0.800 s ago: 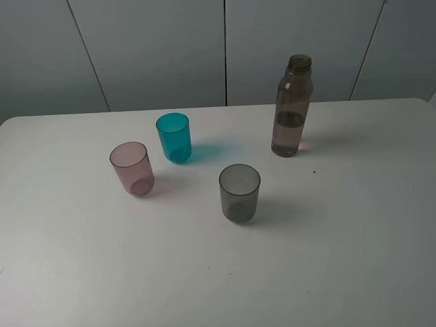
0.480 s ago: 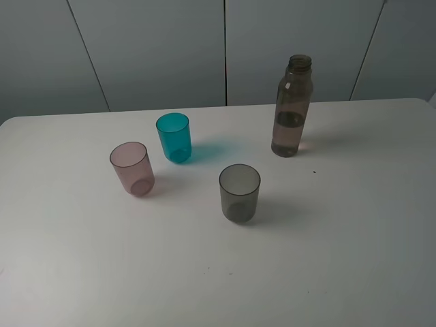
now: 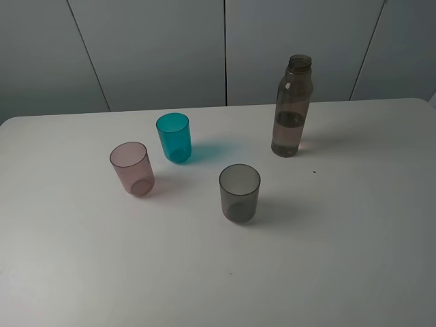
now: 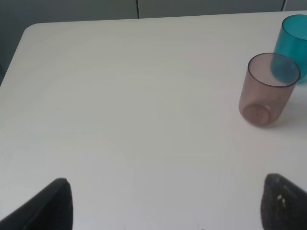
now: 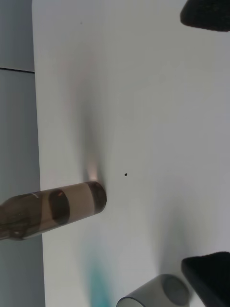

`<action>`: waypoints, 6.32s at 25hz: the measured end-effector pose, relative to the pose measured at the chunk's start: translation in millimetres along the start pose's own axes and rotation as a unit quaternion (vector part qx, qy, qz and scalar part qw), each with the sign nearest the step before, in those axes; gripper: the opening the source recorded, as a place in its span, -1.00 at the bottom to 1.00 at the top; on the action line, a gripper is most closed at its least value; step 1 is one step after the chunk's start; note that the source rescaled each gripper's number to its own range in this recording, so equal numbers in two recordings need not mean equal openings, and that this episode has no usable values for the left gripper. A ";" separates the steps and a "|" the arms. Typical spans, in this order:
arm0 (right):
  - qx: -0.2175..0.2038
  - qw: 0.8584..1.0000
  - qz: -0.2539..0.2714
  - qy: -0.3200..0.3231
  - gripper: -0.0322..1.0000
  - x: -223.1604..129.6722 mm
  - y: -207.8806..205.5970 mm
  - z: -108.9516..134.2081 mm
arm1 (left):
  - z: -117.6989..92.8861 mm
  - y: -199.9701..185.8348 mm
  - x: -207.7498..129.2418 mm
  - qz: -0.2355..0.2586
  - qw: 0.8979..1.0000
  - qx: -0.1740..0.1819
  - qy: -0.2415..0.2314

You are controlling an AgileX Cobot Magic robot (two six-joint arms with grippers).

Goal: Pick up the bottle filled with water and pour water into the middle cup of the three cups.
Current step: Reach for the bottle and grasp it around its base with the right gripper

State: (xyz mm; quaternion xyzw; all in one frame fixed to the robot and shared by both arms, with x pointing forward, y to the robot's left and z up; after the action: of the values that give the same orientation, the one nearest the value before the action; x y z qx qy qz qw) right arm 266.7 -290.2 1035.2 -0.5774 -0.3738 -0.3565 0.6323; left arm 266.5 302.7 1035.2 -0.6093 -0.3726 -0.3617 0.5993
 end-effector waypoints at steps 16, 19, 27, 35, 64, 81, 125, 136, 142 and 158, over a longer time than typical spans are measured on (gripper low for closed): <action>0.000 1.000 0.000 0.000 0.99 0.0 0.0 0.0 | 0.0 0.0 0.0 0.000 1.000 0.000 0.000; 0.000 1.000 0.000 0.000 0.99 0.0 0.0 0.0 | 0.0 0.0 0.0 0.000 1.000 0.000 0.000; 0.014 1.000 -0.006 0.020 0.99 5.5 -3.0 3.9 | 0.0 0.0 0.0 0.000 1.000 0.000 0.000; 0.011 0.998 -0.062 0.027 0.99 98.6 -5.8 5.3 | 0.0 0.0 0.0 0.000 1.000 0.000 0.000; 0.145 0.978 0.107 -0.108 0.99 128.4 204.9 94.1 | 0.0 0.0 0.0 0.000 1.000 0.000 0.000; 0.078 0.994 0.046 -0.060 0.99 23.3 276.9 68.0 | 0.0 0.0 0.0 0.000 1.000 0.000 0.000; 0.080 0.993 -0.021 -0.085 0.99 -8.3 399.0 88.2 | 0.0 0.0 0.0 0.000 1.000 0.000 -0.001; 0.082 0.992 -0.077 -0.053 0.99 -4.9 408.2 89.9 | 0.0 0.0 0.0 0.000 1.000 0.000 -0.001; 0.083 0.991 -0.098 -0.044 0.99 -8.9 412.5 89.5 | 0.0 0.0 0.0 0.000 1.000 0.000 -0.001; 0.082 0.988 -0.125 -0.026 0.99 -8.8 421.7 86.3 | 0.0 0.0 0.0 0.000 1.000 0.000 -0.001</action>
State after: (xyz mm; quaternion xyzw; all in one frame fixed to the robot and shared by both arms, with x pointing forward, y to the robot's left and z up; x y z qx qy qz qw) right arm 629.4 -170.7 836.5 -0.4812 -0.4874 -0.3854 0.6184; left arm 266.5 302.7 1035.2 -0.6096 -0.3732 -0.3611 0.5989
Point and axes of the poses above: a point on each arm's last joint axis where the gripper is mounted, y pointing out along that axis toward the gripper, z along the wrist's bending axis when the last joint is at zero, x = y × z, the point moved 4 cm from there along y, pointing out along that axis toward the gripper, and after that the axes turned 1 degree about -y, right-handed, at the moved point
